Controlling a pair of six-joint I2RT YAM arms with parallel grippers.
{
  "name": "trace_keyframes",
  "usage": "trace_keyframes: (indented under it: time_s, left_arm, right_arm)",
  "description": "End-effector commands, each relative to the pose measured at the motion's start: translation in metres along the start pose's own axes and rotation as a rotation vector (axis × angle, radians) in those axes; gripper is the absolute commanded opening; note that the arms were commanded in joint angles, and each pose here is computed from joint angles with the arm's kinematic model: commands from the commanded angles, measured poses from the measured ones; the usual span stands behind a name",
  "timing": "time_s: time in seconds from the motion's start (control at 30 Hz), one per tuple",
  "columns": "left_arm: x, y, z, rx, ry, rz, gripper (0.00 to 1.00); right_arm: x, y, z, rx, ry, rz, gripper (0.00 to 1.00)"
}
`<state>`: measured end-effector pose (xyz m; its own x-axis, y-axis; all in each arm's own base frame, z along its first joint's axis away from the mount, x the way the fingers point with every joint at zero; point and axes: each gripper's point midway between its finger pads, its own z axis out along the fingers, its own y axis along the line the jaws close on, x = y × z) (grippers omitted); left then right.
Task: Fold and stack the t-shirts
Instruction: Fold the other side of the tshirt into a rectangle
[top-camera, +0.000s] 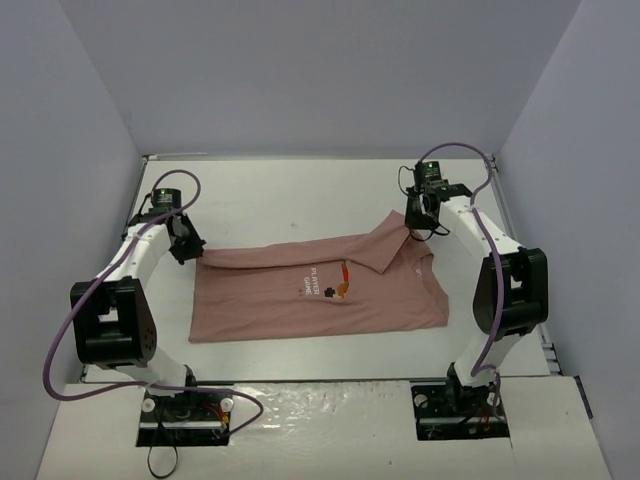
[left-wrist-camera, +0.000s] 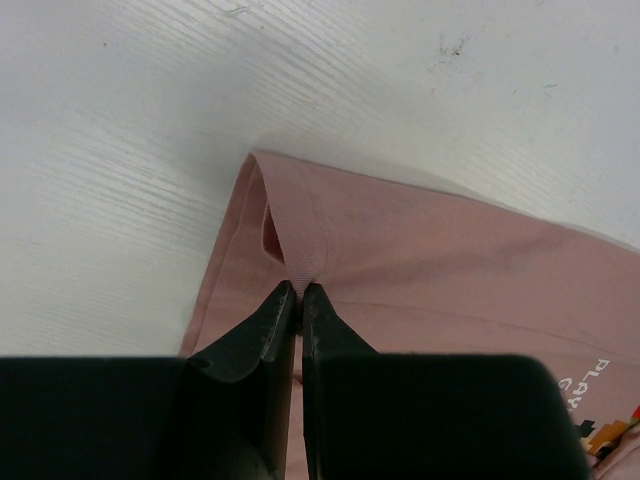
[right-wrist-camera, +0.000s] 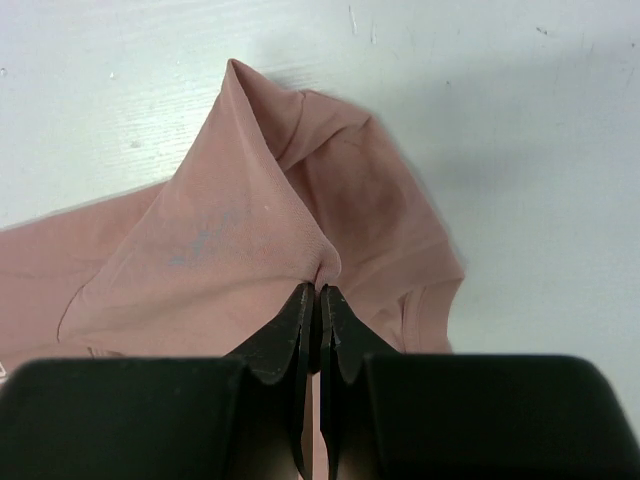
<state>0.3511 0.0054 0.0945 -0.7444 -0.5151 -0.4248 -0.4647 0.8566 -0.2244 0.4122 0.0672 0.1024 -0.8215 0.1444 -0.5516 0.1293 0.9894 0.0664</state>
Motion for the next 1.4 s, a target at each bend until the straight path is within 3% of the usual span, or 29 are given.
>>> trace_keyframes:
  time_s: [0.0, 0.43, 0.63, 0.8, 0.93, 1.37]
  left_arm:
    - [-0.029, -0.005, -0.005, 0.023, -0.077, -0.001, 0.01]
    - [-0.017, 0.001, 0.016, 0.029, -0.02, -0.012, 0.0]
    - [-0.005, 0.002, 0.003, 0.029, 0.008, -0.052, 0.0]
    - [0.005, 0.015, -0.006, -0.014, 0.023, -0.062, 0.0]
    - [0.026, 0.031, 0.004, -0.053, 0.071, -0.08, 0.0]
    - [0.04, 0.039, 0.027, -0.066, 0.109, -0.084, 0.02]
  right_arm:
    - [0.008, -0.011, -0.024, 0.028, 0.006, 0.052, 0.0]
    - [0.028, -0.005, -0.057, -0.041, 0.024, 0.117, 0.0]
    - [0.032, -0.006, -0.065, -0.044, 0.029, 0.124, 0.0]
    - [0.034, -0.007, -0.067, -0.039, 0.03, 0.127, 0.0]
    - [0.04, -0.008, -0.067, -0.035, 0.043, 0.131, 0.0]
    - [0.056, -0.011, -0.061, -0.026, 0.082, 0.13, 0.0]
